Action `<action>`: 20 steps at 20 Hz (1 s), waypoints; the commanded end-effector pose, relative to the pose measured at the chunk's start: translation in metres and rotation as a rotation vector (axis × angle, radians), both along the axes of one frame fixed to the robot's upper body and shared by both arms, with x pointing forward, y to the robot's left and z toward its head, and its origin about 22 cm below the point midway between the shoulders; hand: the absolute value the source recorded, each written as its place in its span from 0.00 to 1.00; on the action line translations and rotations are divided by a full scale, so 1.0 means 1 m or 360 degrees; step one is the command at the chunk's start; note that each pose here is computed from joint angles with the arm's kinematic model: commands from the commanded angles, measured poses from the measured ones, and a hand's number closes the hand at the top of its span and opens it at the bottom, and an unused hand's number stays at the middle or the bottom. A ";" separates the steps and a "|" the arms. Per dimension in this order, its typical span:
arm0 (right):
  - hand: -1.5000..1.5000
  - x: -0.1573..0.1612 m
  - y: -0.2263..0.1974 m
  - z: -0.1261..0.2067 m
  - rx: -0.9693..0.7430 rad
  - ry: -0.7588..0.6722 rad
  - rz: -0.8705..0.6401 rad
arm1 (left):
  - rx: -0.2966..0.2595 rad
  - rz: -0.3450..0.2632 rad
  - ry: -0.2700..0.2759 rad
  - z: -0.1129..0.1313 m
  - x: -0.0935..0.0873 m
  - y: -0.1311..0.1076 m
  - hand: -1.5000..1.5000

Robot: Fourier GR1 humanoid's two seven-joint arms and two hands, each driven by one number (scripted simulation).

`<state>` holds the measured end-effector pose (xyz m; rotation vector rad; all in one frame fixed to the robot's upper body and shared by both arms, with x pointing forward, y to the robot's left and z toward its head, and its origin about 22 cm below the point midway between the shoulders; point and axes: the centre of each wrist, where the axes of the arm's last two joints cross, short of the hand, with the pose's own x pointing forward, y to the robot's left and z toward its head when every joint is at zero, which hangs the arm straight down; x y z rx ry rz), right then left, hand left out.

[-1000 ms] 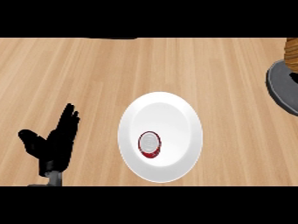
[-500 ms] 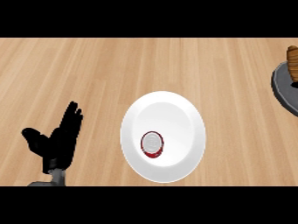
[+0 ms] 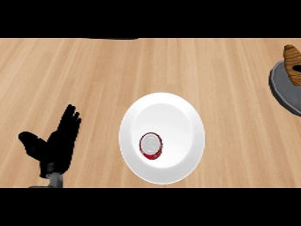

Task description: Pick the croissant from the plate and place it in the pan

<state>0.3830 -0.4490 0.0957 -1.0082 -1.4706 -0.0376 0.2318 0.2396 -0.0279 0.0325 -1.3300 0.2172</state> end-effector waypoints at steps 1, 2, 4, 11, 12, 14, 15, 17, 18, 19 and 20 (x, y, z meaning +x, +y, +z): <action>0.00 -0.012 -0.019 0.000 0.0342 -0.0212 0.0092 | -0.0033 0.0002 0.0123 -0.014 -0.007 -0.005 0.50; 0.00 -0.022 -0.028 -0.008 0.0370 -0.0227 0.0135 | -0.0024 0.0054 0.0129 -0.011 -0.010 -0.012 0.50; 0.00 -0.036 -0.045 -0.010 0.0473 -0.0297 0.0210 | -0.0007 0.0066 0.0123 -0.011 -0.009 0.013 0.50; 0.00 -0.088 -0.083 -0.033 0.0607 -0.0332 0.0512 | -0.0008 0.0077 0.0136 -0.018 -0.020 0.008 0.50; 0.00 -0.086 -0.080 -0.038 0.0630 -0.0328 0.0538 | -0.0026 0.0069 0.0117 -0.009 -0.014 0.021 0.50; 0.00 -0.090 -0.085 -0.034 0.0606 -0.0303 0.0573 | 0.0001 0.0083 0.0163 -0.006 -0.023 0.012 0.50; 0.00 -0.099 -0.088 -0.041 0.0625 -0.0293 0.0582 | -0.0011 0.0097 0.0158 -0.006 -0.019 0.018 0.50; 0.00 -0.098 -0.094 -0.027 0.0543 -0.0279 0.0576 | -0.0001 0.0087 0.0142 -0.022 -0.009 0.020 0.50; 0.00 -0.096 -0.080 -0.048 0.0589 -0.0281 0.0546 | -0.0006 0.0096 0.0158 -0.028 -0.009 -0.004 0.50; 0.00 -0.107 -0.095 -0.038 0.0580 -0.0277 0.0538 | 0.0004 0.0092 0.0121 -0.006 -0.006 0.009 0.50; 0.00 -0.093 -0.087 -0.030 0.0586 -0.0276 0.0524 | -0.0025 0.0087 0.0147 -0.028 -0.014 -0.003 0.50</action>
